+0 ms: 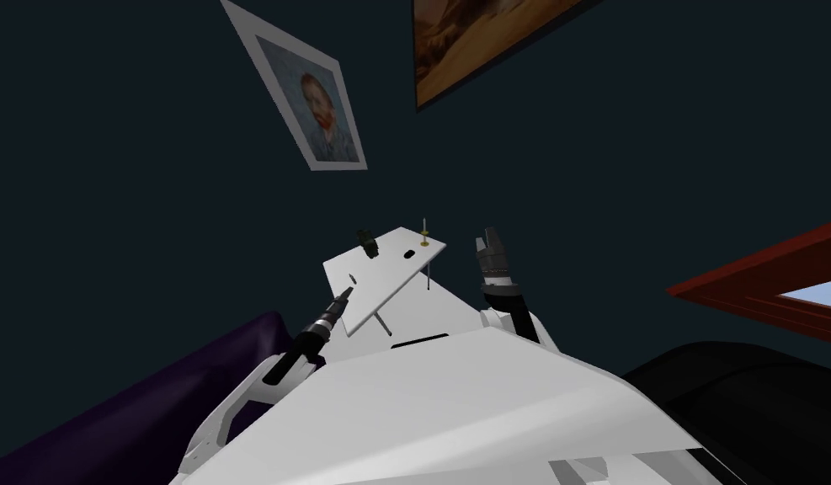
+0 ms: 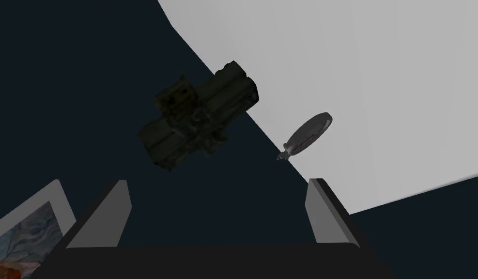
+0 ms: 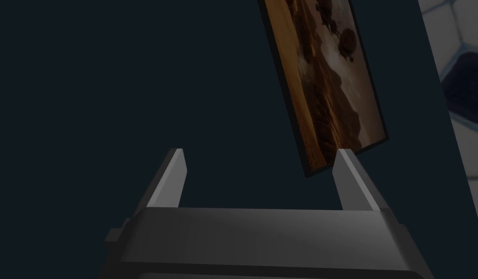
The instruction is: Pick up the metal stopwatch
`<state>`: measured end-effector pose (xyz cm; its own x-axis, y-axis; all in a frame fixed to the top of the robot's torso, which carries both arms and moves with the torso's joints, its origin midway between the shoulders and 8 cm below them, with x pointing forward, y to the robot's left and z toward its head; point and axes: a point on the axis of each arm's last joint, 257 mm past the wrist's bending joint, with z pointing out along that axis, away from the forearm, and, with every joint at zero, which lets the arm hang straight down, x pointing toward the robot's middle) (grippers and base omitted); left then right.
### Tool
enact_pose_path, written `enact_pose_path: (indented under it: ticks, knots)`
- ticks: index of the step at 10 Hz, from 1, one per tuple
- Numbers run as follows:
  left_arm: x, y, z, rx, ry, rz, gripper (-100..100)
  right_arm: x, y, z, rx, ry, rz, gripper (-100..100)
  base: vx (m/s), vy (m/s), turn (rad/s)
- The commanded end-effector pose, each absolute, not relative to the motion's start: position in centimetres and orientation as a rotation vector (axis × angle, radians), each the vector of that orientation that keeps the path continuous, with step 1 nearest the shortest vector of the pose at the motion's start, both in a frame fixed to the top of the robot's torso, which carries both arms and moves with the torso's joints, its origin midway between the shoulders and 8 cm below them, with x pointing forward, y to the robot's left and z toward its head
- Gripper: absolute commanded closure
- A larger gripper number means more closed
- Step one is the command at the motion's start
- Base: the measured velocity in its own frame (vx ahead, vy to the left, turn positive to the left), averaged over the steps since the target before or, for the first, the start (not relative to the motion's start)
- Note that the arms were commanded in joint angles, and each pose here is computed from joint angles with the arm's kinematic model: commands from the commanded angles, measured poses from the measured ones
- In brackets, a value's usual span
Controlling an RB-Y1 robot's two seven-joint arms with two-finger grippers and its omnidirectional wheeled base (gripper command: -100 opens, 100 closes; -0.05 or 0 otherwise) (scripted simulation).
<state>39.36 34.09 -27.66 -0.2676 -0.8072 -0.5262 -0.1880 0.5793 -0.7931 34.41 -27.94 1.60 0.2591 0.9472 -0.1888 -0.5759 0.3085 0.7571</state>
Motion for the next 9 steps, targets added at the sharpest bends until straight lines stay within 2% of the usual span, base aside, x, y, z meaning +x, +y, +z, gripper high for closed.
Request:
enact_pose_path:
  ticks: [1,3,9]
  knots:
    - [39.0,35.2,-28.6,-0.819,1.816,-0.701,-100,34.4,-27.9,1.6,0.625,0.714,1.128,0,0.031,-0.04,-0.084]
    - [37.6,38.7,-31.9,-0.852,1.915,-0.575,-100,34.4,-27.9,1.6,0.625,0.714,1.128,0,0.042,-0.052,-0.179]
    - [35.0,45.0,-35.4,-0.891,2.043,-0.362,-100,34.4,-27.9,1.6,0.625,0.714,1.128,0,0.036,-0.044,-0.106]
